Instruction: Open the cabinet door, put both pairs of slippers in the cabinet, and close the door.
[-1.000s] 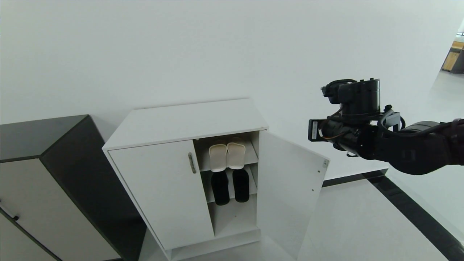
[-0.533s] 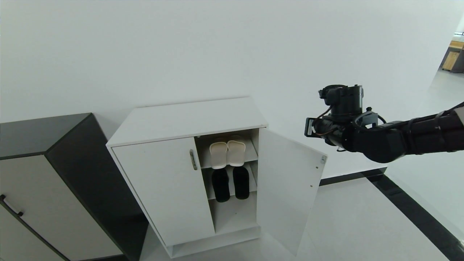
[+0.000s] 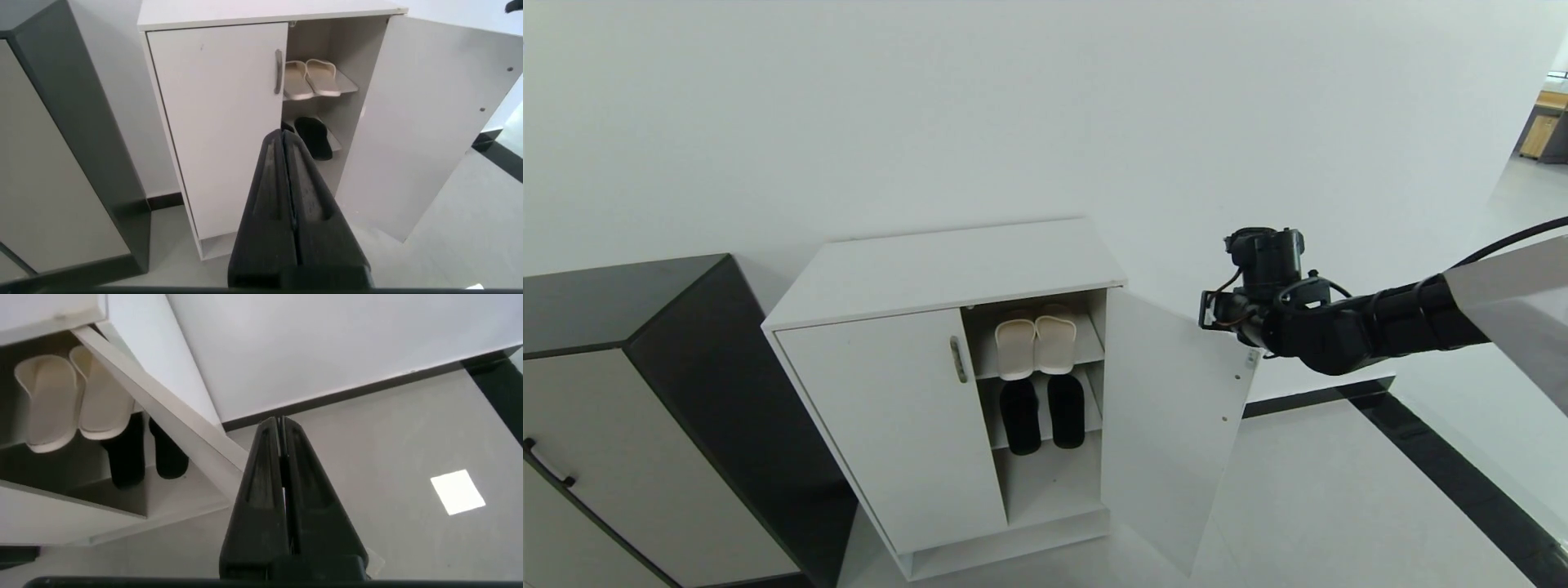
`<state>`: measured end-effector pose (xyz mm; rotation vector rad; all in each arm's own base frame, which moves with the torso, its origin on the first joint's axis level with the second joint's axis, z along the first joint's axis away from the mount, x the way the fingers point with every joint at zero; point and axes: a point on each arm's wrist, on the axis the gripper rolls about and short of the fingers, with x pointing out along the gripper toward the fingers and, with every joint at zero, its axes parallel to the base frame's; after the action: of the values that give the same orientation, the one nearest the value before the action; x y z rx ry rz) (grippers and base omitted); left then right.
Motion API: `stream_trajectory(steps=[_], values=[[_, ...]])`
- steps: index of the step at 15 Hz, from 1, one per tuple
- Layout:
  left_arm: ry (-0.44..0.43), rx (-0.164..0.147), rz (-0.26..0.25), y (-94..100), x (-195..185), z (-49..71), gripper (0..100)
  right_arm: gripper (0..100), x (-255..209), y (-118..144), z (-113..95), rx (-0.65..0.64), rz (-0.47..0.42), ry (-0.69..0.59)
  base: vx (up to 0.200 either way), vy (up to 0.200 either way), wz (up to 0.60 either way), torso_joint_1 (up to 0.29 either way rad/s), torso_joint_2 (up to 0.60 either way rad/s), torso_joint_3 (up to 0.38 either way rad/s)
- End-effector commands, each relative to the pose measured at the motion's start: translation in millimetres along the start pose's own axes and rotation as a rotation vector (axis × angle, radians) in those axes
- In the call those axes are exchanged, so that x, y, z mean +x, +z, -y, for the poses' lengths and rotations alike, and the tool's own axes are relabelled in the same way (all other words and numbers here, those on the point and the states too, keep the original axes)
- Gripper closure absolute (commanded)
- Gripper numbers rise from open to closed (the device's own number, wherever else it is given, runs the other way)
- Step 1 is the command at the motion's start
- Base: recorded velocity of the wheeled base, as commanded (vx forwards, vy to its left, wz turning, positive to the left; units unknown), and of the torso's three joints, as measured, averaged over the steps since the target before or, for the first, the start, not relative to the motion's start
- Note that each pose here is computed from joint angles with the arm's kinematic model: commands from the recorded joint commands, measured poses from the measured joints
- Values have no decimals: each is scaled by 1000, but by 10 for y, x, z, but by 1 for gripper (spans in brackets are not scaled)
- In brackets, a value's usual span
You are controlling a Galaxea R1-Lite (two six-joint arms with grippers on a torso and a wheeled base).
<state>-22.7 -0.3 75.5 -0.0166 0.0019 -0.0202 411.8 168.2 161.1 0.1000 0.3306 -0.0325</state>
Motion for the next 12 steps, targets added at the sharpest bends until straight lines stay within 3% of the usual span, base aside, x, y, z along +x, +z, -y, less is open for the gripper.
stream_trajectory(steps=[1,12], values=[[0,0,0,0,0,0,100,100,82,-94,-8,-8,-18,-6,0,0,0,0,0,0],[0,0,0,0,0,0,100,100,99,-193,27,-35,-70,-30,0,0,0,0,0,0]])
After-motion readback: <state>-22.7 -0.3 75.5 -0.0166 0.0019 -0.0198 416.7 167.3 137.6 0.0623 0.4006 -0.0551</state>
